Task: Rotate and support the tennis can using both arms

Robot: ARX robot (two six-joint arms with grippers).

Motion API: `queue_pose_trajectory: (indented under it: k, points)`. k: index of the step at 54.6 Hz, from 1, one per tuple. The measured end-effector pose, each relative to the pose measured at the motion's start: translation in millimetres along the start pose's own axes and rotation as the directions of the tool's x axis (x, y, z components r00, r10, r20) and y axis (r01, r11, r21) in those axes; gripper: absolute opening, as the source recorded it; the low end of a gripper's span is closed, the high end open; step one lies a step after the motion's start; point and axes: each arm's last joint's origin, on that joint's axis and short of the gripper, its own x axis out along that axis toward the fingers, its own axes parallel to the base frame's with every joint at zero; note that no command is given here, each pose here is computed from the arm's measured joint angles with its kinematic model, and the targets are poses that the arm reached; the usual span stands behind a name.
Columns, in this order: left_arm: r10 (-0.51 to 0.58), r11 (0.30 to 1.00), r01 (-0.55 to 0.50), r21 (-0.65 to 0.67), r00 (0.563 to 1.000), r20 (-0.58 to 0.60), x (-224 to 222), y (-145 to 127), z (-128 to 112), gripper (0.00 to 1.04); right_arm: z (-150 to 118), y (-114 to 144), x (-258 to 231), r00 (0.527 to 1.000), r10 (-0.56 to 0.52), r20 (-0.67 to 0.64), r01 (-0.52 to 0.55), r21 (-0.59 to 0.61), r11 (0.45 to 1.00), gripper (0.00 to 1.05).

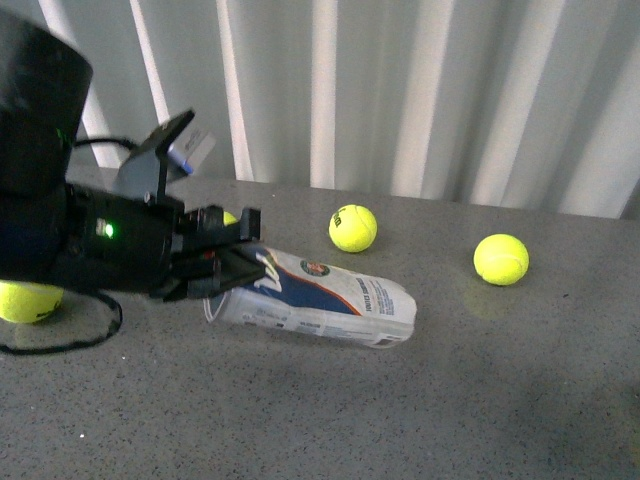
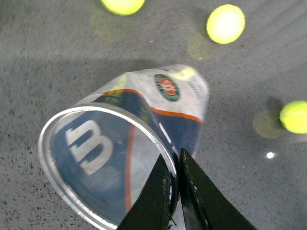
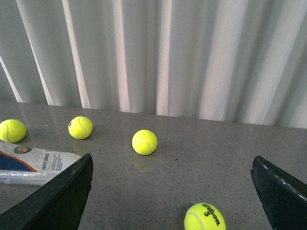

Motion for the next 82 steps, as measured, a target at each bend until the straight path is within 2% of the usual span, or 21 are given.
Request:
queue_pose_trajectory:
  k: [8,14,20,25,27,28,30,32,37,45,57,72,82]
  points:
    - [-0.034,0.974,0.037,0.223,0.999,-0.019,-30,-34,39,0.04,0,0,0,1.0,0.0,0.0,0.0,0.0,1.0,0.98]
    - [-0.01,0.889,0.029,0.457,0.999,-0.043,-58,-67,68,0.04,0,0,0,1.0,0.0,0.0,0.0,0.0,1.0,0.98]
    - [-0.022,0.727,0.086,0.682,0.994,-0.103,-82,-99,86,0.04,0,0,0,1.0,0.0,0.0,0.0,0.0,1.0,0.98]
    - [0.048,0.534,0.123,0.836,0.983,-0.175,-92,-115,90,0.04,0,0,0,1.0,0.0,0.0,0.0,0.0,1.0,0.98]
    - [0.08,0.475,0.144,0.868,0.975,-0.206,-92,-117,90,0.04,0,0,0,1.0,0.0,0.0,0.0,0.0,1.0,0.98]
    - [0.087,0.466,0.153,0.871,0.972,-0.217,-92,-117,90,0.04,0,0,0,1.0,0.0,0.0,0.0,0.0,1.0,0.98]
    - [0.13,0.373,0.211,0.904,0.952,-0.276,-89,-119,87,0.04,0,0,0,1.0,0.0,0.0,0.0,0.0,1.0,0.98]
    - [0.152,0.333,0.251,0.909,0.937,-0.315,-86,-118,86,0.04,0,0,0,1.0,0.0,0.0,0.0,0.0,1.0,0.98]
    - [0.2,0.267,0.326,0.907,0.902,-0.383,-75,-117,83,0.04,0,0,0,1.0,0.0,0.0,0.0,0.0,1.0,0.98]
    - [0.289,0.171,0.349,0.921,0.876,-0.385,-55,-115,88,0.04,0,0,0,1.0,0.0,0.0,0.0,0.0,1.0,0.98]
    - [0.355,0.118,0.398,0.91,0.839,-0.413,-33,-115,91,0.04,0,0,0,1.0,0.0,0.0,0.0,0.0,1.0,0.98]
    - [0.372,0.132,0.477,0.869,0.789,-0.489,-20,-116,90,0.04,0,0,0,1.0,0.0,0.0,0.0,0.0,1.0,0.98]
    - [0.373,0.148,0.498,0.855,0.772,-0.514,-8,-115,87,0.04,0,0,0,1.0,0.0,0.0,0.0,0.0,1.0,0.98]
